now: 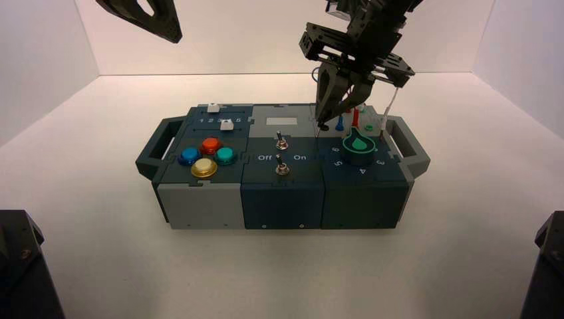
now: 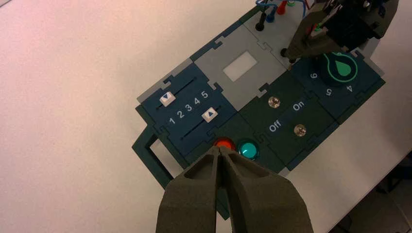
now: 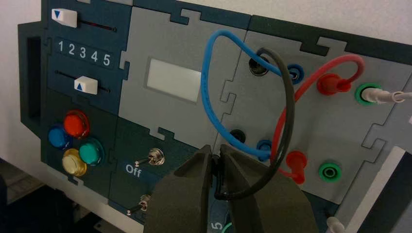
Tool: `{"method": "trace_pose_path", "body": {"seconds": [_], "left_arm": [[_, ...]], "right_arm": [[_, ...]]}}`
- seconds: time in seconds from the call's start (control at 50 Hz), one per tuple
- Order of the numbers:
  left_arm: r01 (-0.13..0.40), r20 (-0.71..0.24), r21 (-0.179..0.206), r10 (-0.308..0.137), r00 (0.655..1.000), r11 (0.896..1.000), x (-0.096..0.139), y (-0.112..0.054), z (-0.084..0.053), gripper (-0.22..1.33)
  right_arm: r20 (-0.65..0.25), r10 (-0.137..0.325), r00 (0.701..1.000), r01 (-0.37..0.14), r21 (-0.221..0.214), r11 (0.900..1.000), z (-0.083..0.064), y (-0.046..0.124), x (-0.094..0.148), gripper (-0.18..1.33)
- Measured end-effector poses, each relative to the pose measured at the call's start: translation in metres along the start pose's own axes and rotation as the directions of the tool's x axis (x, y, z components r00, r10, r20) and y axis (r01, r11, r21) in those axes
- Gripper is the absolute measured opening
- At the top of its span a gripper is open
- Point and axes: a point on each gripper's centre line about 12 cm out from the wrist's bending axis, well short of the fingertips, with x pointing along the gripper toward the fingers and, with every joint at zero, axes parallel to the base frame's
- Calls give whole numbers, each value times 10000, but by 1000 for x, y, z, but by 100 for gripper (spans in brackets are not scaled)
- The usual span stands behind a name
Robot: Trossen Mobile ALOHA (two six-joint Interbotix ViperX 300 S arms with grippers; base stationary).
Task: Insert the black wire.
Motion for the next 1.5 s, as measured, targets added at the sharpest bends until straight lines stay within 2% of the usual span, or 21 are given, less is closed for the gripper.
{"method": "trace_pose_path", "body": {"seconds": [0.36,0.56,0.74,1.12,1.5], "left_arm": [[11,-30,-13,-11,10000,10000,1,0,0,-17],[-6,-77,11,6,10000,10000,2,0,0,-16],[-6,-77,11,6,10000,10000,2,0,0,-16],[-16,-78,22,16,10000,10000,2,0,0,-17],[-16,-78,22,16,10000,10000,2,0,0,-17]], "right_arm": [[484,-261,9985,297,-745,9968,4,-1,-15,4],[543,-368,9978,420,-983,9943,4,-1,-15,4],[646,-442,9969,529,-1392,9889,5,3,-15,4],[772,-584,9953,708,-1692,9830,8,2,-16,4],[526,-739,9959,819,-1722,9816,5,-2,-7,4]]}}
